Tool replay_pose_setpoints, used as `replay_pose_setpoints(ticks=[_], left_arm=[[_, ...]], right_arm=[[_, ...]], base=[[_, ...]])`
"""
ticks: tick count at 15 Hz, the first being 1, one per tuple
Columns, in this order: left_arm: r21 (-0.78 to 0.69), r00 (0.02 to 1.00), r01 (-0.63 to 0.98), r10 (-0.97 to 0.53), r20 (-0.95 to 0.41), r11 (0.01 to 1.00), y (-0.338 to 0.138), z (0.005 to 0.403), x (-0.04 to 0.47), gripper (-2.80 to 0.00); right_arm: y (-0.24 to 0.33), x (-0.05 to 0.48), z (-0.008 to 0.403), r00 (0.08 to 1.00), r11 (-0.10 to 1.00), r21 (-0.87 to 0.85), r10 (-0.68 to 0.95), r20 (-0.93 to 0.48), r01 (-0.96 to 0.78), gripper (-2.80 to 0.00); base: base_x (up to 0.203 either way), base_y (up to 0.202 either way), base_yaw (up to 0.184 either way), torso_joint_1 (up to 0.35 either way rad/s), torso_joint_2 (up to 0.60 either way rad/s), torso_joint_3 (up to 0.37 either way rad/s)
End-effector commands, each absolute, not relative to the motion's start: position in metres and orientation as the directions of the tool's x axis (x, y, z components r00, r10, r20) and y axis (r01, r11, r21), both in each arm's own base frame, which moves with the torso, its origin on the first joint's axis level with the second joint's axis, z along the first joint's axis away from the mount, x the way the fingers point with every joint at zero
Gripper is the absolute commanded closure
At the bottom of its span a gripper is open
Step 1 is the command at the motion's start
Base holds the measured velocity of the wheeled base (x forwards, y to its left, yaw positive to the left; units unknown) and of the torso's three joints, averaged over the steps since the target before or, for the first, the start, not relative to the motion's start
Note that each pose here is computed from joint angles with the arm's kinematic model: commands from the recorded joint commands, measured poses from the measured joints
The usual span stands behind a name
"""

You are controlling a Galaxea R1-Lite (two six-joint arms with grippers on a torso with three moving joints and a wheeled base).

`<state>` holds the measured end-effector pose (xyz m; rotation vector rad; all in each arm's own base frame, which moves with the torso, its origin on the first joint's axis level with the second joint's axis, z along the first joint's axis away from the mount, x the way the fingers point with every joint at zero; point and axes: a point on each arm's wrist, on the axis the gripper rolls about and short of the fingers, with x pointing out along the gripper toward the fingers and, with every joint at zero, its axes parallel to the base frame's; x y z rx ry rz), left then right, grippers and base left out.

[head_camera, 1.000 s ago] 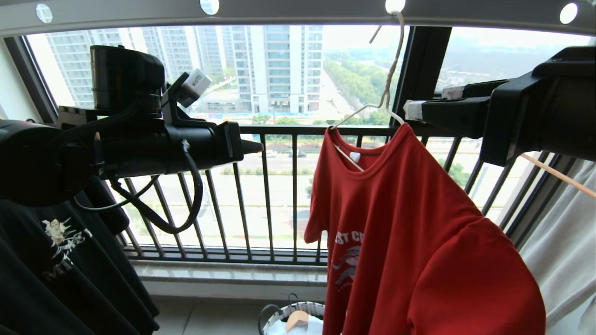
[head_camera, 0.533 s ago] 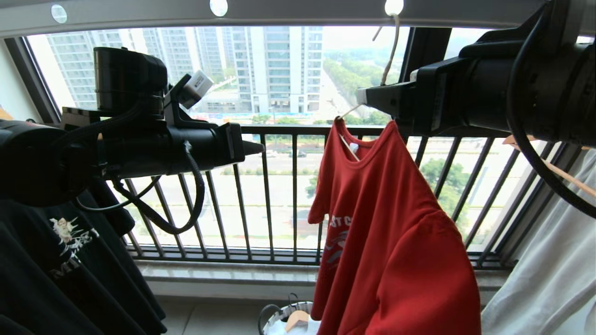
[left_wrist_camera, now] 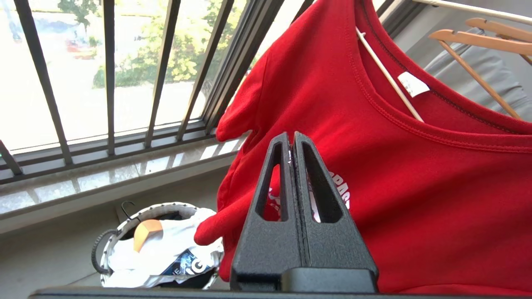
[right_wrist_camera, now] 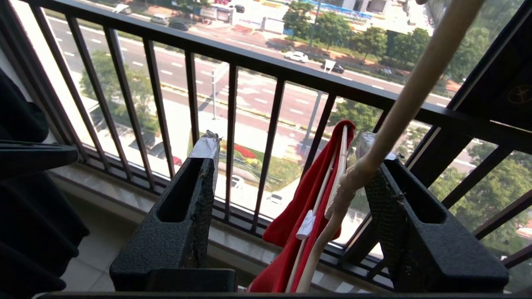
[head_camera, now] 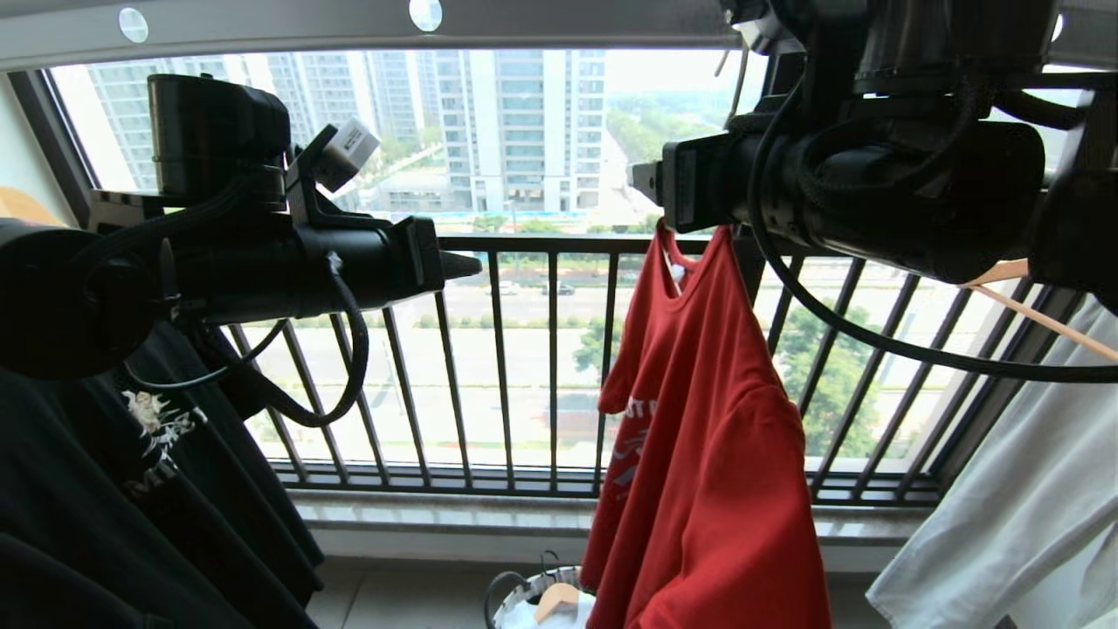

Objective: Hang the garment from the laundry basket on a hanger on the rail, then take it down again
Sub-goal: Take the clothes off the clothes rack

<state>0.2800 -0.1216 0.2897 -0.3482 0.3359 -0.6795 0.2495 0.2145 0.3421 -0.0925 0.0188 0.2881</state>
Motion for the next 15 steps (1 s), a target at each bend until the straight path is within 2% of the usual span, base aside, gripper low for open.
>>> replay_pose_setpoints(ticks=[1,12,15], left_arm=[[-0.418,0.730,0.550,-0.659,-0.181,0.723,-0.121,0.291,0.279,0.00],[-0.435,0.710,0.555,-0.676,-0.197,0.709,-0.125,0.286,0.281,0.00],[-0.480,0.675,0.569,-0.713,-0.190,0.667,-0.142,0.287,0.285,0.00]], right_arm=[[0.218,0.255,0.336,0.960,0.955,-0.097,0.276,-0.047,-0.280,0.00],[0.212,0.247,0.342,0.958,0.953,-0.104,0.282,-0.051,-0.286,0.00],[0.212,0.245,0.349,0.956,0.950,-0.107,0.292,-0.031,-0.294,0.00]], base=[[0.000,0.000,0.000,0.000,0.00,0.000],[0.000,0.000,0.000,0.000,0.00,0.000],[0.000,0.000,0.000,0.000,0.00,0.000]])
